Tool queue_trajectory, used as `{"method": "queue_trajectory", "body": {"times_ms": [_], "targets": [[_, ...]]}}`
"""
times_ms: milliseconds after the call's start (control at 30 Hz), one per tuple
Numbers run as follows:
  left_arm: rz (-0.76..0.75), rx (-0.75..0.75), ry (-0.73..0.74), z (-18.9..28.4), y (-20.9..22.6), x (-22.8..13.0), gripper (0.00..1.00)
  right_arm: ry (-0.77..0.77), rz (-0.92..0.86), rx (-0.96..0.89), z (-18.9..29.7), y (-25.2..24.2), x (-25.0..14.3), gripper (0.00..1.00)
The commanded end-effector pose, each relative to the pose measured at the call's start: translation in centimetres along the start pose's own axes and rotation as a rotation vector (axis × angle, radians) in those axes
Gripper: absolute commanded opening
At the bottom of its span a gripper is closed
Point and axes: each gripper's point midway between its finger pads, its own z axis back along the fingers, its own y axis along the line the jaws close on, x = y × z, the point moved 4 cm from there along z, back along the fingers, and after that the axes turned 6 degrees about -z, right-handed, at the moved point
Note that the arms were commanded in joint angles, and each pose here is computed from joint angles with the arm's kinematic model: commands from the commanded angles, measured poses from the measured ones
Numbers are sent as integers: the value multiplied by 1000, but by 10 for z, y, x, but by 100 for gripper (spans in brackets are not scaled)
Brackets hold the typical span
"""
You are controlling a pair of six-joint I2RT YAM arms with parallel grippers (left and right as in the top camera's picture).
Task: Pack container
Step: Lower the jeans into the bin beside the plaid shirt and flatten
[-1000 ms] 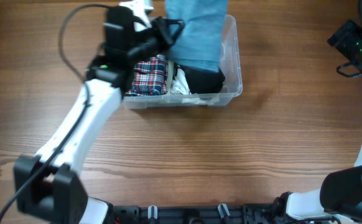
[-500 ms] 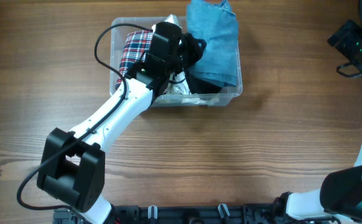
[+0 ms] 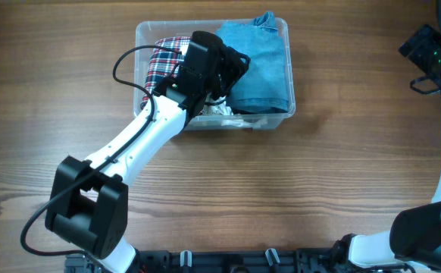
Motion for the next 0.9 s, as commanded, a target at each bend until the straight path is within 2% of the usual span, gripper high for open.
{"method": "queue_trajectory", "body": {"times_ms": [0,267,500,700,767,833,867], "targets": [[-119,-17,-33,3,-10,6,57,19,-9,2,-5,2,-4,100],[-350,-32,-122,12,-20,22,61,19,-8,2,-5,2,-4,100],[-352,-62,-215,55,-32,53,60,19,-9,2,-5,2,-4,100],[-342,-24,-187,61,-27,46,56,19,-8,2,-5,2,-4,100],[-340,-7,-218,61,-26,50,49,19,-9,2,-5,2,-4,100],[-342,-3,-279,64,-29,59,27,18,-8,3,-5,2,-4,100],[-343,-14,-318,64,-32,65,10,18,-8,3,-5,2,-4,100]]}}
